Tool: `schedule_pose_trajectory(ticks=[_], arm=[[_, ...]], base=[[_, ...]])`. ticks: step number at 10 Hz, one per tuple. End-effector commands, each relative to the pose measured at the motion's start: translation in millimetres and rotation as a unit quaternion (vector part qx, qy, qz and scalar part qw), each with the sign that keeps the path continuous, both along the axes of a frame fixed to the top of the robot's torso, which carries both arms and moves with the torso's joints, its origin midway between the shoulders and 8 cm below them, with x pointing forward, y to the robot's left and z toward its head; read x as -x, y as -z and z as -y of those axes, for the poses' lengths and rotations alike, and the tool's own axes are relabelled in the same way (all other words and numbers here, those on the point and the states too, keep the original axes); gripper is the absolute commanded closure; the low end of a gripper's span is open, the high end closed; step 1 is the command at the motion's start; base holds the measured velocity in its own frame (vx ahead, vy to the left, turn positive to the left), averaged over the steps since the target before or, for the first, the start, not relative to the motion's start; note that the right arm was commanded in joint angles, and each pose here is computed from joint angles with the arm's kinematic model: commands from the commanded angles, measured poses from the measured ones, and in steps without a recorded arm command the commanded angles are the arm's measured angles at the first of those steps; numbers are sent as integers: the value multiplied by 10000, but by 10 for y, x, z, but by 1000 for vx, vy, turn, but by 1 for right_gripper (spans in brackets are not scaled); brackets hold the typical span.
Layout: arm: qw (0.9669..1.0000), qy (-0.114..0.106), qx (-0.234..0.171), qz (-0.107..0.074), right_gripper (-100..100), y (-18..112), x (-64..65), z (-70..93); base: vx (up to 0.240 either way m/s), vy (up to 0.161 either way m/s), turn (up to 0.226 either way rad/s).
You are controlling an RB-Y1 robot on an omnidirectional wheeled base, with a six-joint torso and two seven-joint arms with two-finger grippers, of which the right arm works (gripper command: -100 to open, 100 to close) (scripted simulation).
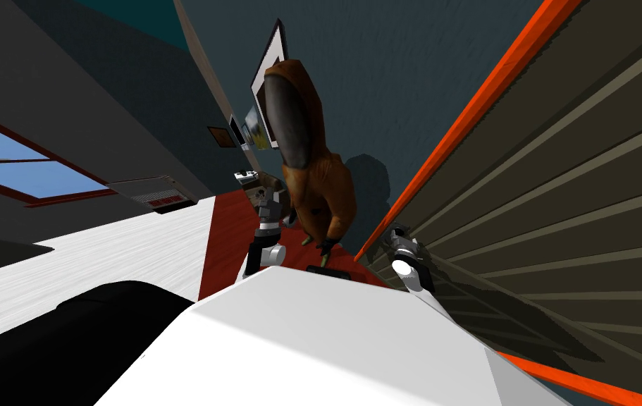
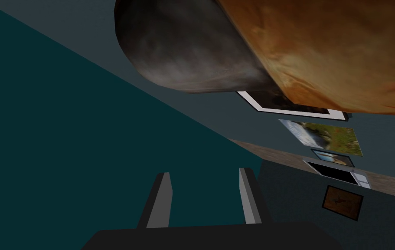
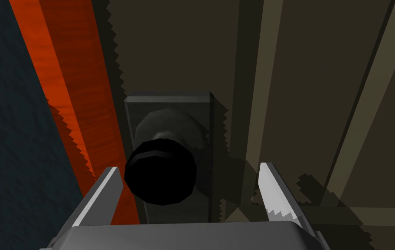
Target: Pull the door open
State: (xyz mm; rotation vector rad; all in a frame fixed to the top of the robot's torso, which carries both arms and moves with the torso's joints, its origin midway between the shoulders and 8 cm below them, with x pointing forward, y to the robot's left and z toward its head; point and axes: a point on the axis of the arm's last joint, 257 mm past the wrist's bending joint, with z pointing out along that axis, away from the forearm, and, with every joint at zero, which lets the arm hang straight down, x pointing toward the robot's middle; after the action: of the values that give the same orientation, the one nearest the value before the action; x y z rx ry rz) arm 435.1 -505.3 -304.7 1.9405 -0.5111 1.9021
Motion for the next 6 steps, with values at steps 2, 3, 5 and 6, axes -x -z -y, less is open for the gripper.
schedule_pose_trajectory(ticks=[2, 3, 5, 6], arm=[[9999, 55, 53, 66, -100, -84, -15, 68], [9999, 55, 53, 66, -100, -84, -15, 68], [9999, 55, 53, 66, -100, -84, -15, 68], [9999, 55, 53, 66, -100, -84, -15, 68]], base=[[-2, 7, -19], [-3, 10, -29], [1, -2, 6], [3, -12, 34]])
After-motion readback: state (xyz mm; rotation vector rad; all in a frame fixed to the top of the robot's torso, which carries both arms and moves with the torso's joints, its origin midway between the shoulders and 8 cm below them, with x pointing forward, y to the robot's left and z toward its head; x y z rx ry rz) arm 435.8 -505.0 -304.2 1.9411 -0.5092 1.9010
